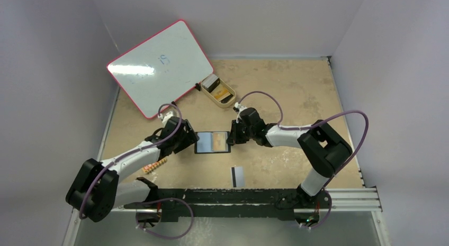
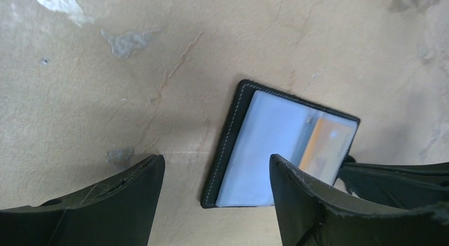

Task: Put the credit cards into the card holder
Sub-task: Close the card holder at the center of the board.

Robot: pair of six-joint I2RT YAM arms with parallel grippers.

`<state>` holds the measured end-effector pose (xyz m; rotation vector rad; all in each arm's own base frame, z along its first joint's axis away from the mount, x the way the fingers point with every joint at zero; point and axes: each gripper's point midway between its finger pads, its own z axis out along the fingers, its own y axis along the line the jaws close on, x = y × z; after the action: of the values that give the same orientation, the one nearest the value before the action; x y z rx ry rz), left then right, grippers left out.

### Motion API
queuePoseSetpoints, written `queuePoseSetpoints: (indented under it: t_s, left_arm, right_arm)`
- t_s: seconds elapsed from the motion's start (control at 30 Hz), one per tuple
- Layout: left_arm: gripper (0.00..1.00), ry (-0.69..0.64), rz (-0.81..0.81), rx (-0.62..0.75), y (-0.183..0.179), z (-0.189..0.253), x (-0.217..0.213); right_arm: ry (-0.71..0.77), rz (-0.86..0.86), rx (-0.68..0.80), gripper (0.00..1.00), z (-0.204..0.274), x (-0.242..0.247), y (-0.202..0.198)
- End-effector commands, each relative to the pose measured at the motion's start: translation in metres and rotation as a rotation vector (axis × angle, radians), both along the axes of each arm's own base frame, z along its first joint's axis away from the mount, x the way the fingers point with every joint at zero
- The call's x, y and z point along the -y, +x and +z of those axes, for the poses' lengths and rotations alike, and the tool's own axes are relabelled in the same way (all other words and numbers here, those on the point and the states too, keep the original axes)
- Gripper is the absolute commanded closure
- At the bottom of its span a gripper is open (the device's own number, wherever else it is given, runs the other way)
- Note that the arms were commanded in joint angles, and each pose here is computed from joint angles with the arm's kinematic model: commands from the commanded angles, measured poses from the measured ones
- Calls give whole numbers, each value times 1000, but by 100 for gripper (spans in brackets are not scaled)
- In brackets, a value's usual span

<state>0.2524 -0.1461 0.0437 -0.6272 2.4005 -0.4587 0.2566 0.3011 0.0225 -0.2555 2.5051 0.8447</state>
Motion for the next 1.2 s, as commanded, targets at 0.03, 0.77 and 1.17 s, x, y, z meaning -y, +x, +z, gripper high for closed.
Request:
queuePoseSetpoints:
  t_s: [0.03,0.77,1.17]
  left_arm:
    - [28,-110,2,15,3,-13,14]
    - [33,-661,-143,245,14,86,87]
    - [43,-611,-206,204,11,62,101]
  right_arm:
    - [6,28,36,98,3,-8,7]
    - [8,30,35,100,1,-11,10]
    - [54,114,79,99,16,-25,12]
